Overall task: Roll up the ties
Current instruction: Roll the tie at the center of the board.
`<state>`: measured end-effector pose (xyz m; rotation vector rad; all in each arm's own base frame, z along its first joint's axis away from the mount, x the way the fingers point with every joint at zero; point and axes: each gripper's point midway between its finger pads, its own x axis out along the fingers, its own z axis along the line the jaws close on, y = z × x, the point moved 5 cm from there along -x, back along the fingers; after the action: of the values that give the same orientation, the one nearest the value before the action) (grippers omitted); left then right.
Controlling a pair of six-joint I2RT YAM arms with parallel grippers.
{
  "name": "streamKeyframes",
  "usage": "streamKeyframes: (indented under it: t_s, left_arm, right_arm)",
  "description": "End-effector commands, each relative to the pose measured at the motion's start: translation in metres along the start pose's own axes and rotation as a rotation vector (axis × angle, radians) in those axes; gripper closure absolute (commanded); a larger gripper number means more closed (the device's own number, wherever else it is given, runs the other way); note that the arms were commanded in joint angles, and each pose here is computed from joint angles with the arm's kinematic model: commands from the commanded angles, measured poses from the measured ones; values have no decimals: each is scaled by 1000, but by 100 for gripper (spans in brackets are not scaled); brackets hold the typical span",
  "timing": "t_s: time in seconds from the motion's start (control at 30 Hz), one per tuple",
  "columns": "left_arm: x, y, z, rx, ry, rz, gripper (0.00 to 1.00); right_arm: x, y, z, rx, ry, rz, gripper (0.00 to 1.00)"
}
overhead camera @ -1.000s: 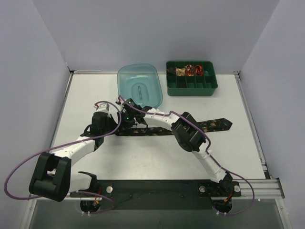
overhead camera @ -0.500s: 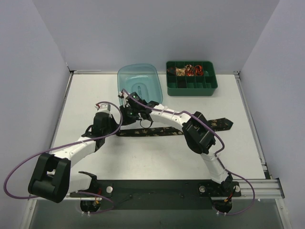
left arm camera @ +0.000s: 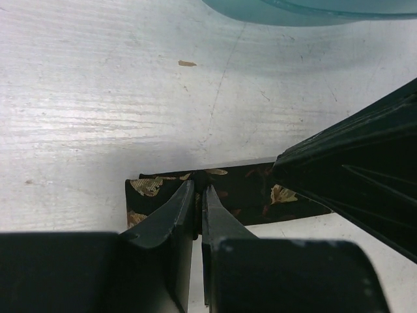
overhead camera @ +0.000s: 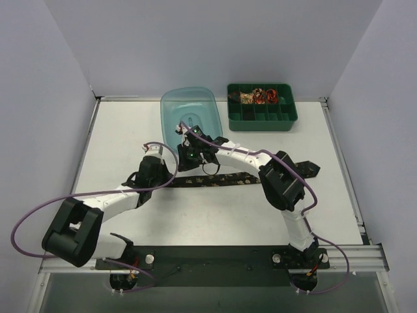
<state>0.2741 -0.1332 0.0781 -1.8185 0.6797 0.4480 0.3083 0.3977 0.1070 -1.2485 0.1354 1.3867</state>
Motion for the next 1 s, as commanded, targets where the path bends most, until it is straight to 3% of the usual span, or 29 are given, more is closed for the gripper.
streamKeyframes:
  t_s: [0.0, 0.1, 0.2, 0.27, 0.37, 0.77, 0.97]
  left_arm:
    - [7, -3, -15, 15, 30, -40, 99]
    - [9, 4, -18, 24, 27, -34, 91]
    - [11, 8, -17, 13, 16, -29, 65]
    - [11, 12, -16, 3, 10, -26, 54]
    - [9, 13, -14, -15, 9, -45, 45]
    - [-11, -1, -19, -73, 88, -177, 45]
    - [-24, -14, -25, -70, 132, -233, 38]
  right_arm:
    - [-18, -9, -3, -14, 16, -31, 100]
    - [-18, -7, -5, -9, 19, -28, 100]
    - [-19, -6, -6, -7, 17, -23, 100]
    - [-19, -7, -6, -7, 14, -25, 100]
    - [-17, -3, -6, -4, 8, -11, 100]
    - [-19, 0, -10, 8, -3, -4, 100]
    - [-25, -5, -2, 10, -45, -23, 100]
